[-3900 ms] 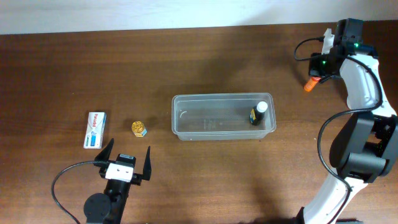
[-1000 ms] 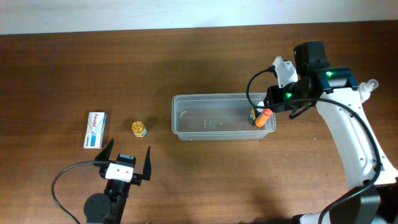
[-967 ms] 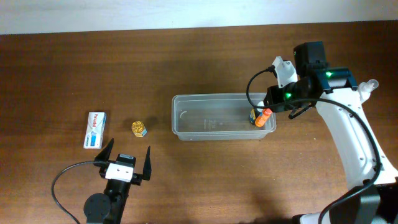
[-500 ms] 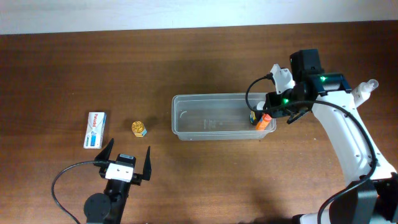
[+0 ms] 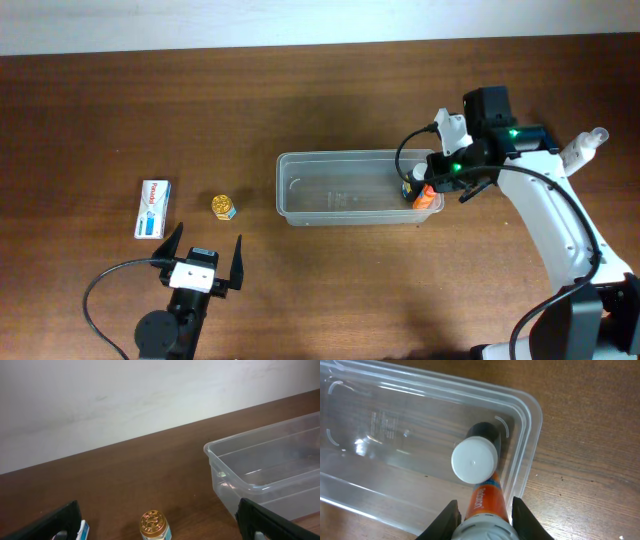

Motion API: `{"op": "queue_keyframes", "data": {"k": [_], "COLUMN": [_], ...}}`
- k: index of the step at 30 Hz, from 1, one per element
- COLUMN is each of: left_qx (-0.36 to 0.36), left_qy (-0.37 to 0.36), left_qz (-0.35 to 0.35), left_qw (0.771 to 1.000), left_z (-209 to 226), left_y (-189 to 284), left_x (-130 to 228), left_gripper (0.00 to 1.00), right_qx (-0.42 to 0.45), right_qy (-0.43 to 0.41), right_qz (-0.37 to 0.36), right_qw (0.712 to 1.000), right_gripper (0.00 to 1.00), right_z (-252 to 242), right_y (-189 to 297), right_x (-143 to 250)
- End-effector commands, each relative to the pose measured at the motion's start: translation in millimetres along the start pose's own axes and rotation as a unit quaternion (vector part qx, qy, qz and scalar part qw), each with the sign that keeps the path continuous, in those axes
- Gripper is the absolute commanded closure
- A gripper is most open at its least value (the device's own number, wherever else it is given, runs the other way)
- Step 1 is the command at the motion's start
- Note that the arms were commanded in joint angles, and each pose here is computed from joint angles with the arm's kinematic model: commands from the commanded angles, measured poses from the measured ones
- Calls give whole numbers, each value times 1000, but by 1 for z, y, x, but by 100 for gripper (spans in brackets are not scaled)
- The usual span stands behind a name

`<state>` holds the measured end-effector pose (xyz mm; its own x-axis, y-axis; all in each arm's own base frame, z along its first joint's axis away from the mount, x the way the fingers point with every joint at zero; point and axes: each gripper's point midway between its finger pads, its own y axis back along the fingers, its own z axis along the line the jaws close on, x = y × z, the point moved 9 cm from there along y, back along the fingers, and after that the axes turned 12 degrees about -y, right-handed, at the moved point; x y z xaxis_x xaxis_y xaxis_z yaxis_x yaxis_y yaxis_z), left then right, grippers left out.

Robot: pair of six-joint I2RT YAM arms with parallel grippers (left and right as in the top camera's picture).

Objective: Pack container
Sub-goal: 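Lift the orange tube and place it beside the bottle in container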

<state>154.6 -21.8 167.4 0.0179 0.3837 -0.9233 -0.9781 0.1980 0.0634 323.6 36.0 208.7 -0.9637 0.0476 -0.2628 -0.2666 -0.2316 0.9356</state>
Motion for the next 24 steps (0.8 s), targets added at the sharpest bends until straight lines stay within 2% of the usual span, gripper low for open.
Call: {"op": "queue_keyframes", "data": {"k": [1, 24], "left_qx": [1, 1], "left_qy": [-8, -8], "left_qz": [0, 0], "left_qw": [1000, 1000], "left_z": [0, 0], "left_y": [0, 0], "left_x": [2, 2], "left_gripper": [1, 1], "right_qx": [2, 15], "right_qy": [2, 33], "right_qz": [3, 4], "right_qw": [1000, 999], "right_gripper": [74, 73], "right_z": [2, 18], "right_y": [-3, -12], "right_x": [1, 5]}}
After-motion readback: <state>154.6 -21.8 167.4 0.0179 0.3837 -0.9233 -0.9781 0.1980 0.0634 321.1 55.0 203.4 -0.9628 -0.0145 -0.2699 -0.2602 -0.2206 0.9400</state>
